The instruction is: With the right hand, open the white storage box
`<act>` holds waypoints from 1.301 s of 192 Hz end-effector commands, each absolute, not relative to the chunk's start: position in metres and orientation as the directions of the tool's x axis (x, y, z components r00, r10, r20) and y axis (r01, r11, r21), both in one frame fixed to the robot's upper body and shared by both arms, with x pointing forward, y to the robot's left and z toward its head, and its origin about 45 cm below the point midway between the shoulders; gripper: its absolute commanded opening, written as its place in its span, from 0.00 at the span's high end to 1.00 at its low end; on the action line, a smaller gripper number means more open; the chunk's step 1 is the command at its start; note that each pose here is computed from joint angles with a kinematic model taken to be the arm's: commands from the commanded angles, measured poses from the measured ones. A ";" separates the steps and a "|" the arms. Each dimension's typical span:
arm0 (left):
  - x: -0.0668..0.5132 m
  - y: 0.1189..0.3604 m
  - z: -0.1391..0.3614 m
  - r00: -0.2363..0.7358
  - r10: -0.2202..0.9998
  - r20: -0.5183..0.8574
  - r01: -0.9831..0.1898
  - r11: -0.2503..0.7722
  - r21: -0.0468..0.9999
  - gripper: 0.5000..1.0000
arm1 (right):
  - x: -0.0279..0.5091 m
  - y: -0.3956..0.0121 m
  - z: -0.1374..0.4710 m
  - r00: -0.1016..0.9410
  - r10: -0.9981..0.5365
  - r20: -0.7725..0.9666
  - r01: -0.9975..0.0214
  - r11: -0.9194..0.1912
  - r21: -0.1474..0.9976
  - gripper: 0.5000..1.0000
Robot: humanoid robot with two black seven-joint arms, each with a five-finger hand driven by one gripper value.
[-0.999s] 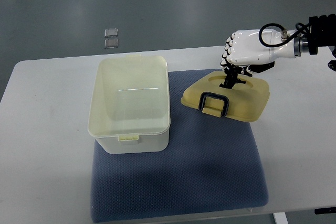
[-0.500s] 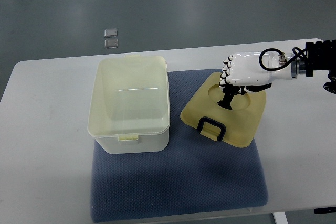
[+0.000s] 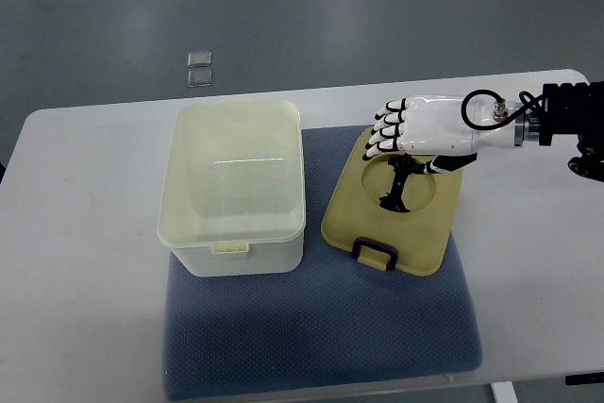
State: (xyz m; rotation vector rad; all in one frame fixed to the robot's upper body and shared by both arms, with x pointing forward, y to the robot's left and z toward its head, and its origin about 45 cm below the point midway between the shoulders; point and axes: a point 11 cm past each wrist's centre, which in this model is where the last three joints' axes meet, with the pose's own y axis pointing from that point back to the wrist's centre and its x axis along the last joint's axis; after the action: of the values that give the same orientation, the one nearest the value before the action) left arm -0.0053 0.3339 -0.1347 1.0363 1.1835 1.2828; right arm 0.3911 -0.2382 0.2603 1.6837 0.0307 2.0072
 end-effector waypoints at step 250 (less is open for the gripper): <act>-0.005 0.334 -0.135 -0.067 0.996 -0.057 -0.137 0.048 0.989 0.00 | 0.494 -0.311 0.232 0.218 -0.950 -0.224 -0.974 -0.227 0.016 0.15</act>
State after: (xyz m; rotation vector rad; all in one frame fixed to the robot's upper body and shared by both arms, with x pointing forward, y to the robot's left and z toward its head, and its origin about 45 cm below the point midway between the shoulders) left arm -0.0053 0.3339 -0.1347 1.0364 1.1836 1.2827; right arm 0.4972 -0.3094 0.2474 2.5683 -1.9736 -0.2256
